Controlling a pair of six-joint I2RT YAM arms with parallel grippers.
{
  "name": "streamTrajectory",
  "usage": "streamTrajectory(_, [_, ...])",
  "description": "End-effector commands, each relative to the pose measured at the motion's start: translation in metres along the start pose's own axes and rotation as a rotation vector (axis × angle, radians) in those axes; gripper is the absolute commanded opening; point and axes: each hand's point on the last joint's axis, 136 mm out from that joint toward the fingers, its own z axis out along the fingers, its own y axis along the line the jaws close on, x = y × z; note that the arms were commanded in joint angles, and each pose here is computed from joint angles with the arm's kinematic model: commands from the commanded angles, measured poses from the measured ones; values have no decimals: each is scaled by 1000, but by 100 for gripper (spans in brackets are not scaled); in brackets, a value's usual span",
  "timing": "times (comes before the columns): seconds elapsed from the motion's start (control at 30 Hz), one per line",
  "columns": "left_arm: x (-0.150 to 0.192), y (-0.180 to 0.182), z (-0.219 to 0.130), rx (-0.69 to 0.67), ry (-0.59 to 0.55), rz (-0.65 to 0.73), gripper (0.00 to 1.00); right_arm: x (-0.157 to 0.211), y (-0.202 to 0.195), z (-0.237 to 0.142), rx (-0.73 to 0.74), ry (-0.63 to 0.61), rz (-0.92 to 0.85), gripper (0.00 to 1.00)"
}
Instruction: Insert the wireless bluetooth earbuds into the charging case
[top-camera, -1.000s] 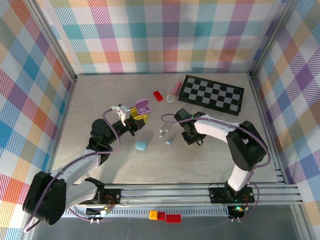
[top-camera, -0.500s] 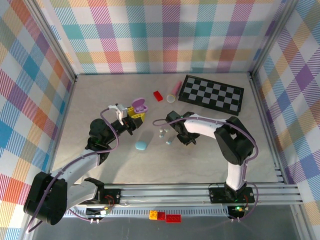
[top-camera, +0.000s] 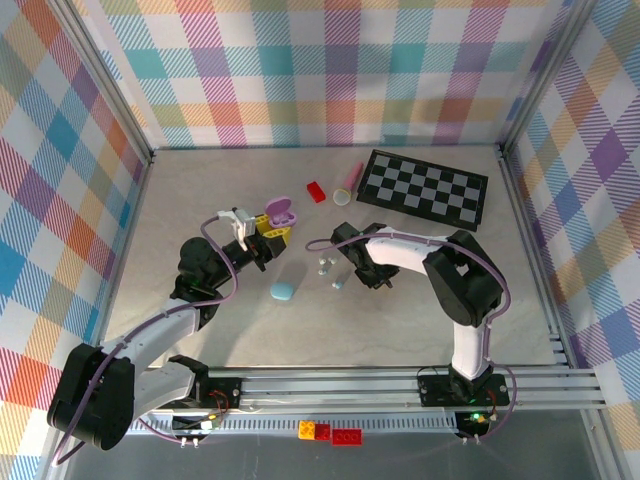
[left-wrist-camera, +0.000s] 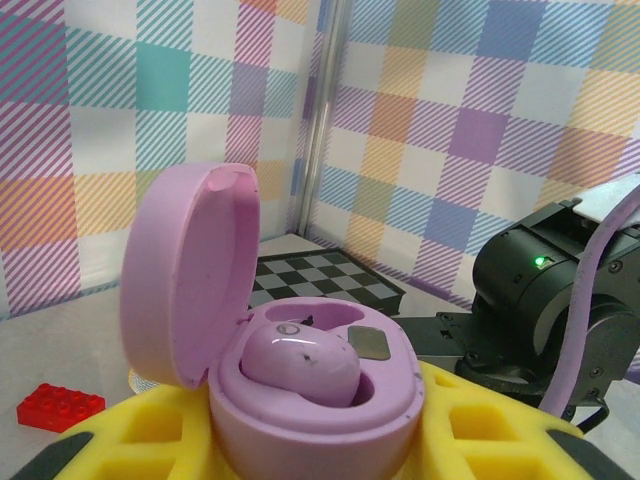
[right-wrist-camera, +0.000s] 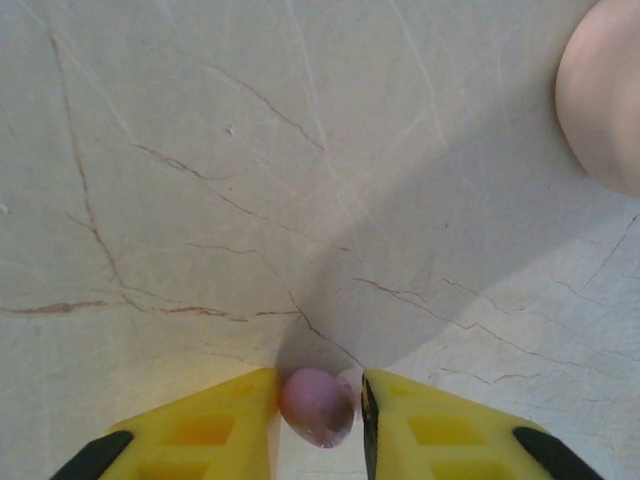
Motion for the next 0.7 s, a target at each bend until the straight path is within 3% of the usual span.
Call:
streamTrajectory(0.0, [-18, -3, 0, 24, -48, 24, 33, 1, -1, 1, 18, 17, -18, 25])
streamTrajectory(0.1, [-19, -3, 0, 27, -50, 36, 34, 2, -1, 1, 14, 16, -9, 19])
streamTrajectory(0.37, [-21, -3, -1, 21, -61, 39, 34, 5, -4, -16, -71, -33, 91, 19])
streamTrajectory(0.67, [-18, -7, 5, 52, -48, 46, 34, 13, -14, -65, -242, -176, 285, 17])
